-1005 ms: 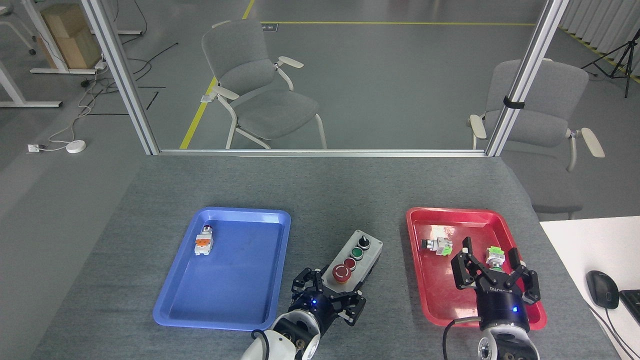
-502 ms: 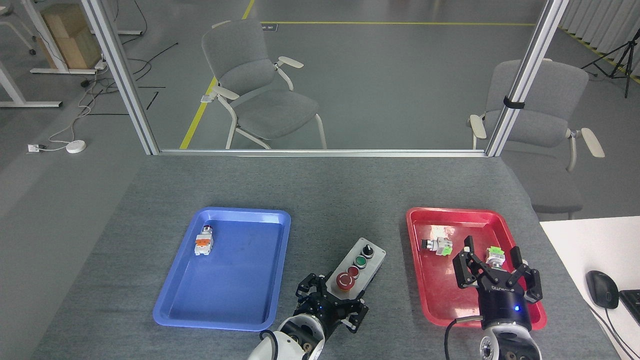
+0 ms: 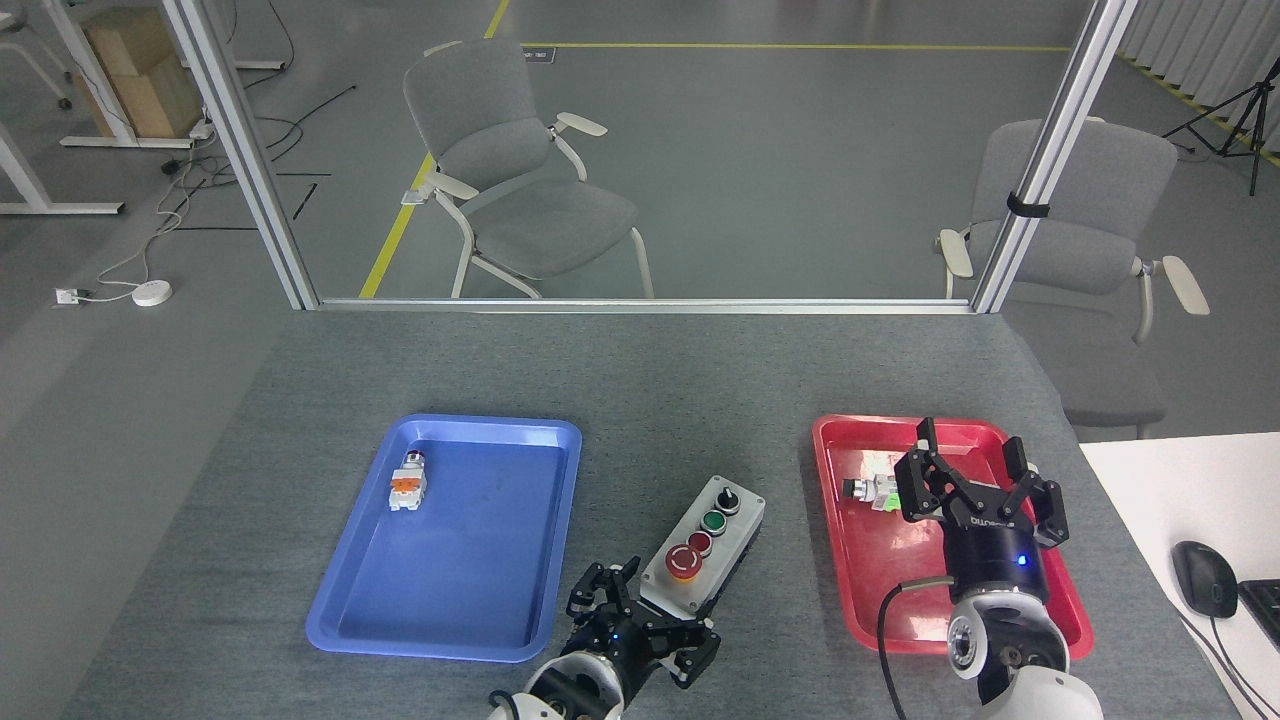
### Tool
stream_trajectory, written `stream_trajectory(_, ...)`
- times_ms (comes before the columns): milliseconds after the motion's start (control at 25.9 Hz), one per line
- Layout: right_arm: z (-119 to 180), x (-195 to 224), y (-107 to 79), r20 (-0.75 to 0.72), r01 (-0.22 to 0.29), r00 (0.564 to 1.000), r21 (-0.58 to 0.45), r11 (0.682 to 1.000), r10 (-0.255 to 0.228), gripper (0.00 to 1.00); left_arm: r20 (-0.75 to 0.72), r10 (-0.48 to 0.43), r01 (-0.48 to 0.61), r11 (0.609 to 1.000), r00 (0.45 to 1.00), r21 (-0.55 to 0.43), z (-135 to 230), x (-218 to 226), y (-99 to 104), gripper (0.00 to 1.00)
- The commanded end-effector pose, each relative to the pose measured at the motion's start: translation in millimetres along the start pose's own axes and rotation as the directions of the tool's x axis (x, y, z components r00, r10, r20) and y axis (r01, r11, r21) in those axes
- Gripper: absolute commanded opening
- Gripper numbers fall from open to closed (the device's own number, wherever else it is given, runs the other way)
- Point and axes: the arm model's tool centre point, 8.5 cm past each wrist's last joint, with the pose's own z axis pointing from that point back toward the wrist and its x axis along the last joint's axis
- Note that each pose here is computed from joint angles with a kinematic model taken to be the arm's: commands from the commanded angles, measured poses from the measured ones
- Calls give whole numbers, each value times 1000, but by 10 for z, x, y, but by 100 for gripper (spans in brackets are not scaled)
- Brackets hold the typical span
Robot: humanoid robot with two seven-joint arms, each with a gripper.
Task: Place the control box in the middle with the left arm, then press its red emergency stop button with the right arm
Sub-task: 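Release the box, withdraw the left gripper, move the right gripper toward the box, then press the red emergency stop button down with the right gripper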
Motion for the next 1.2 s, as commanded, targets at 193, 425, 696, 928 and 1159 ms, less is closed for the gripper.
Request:
stream_trajectory(193, -58, 728, 216, 234, -54, 971, 68, 996, 37, 19, 31, 157, -159, 985, 987, 62, 852, -796, -257, 99)
stream_trajectory(425, 38, 1167, 495, 382, -134, 922, 152, 979, 67, 0, -10, 184, -179, 965, 983, 193, 1380, -1444, -20, 99)
stream_trajectory(696, 266, 1423, 900, 478, -207, 877, 285, 936, 48, 0, -194, 266, -181, 911, 944, 370, 1621, -2275, 262, 99)
stream_trajectory(928, 282, 1634, 994, 511, -215, 859, 307, 927, 30, 0, -249, 377, -206, 829, 892, 519, 1596, -2465, 434, 99)
stream_trajectory(1159, 251, 1870, 943, 532, -194, 847, 296, 935, 8, 0, -322, 406, -203, 834, 855, 513, 1584, -2522, 389, 99)
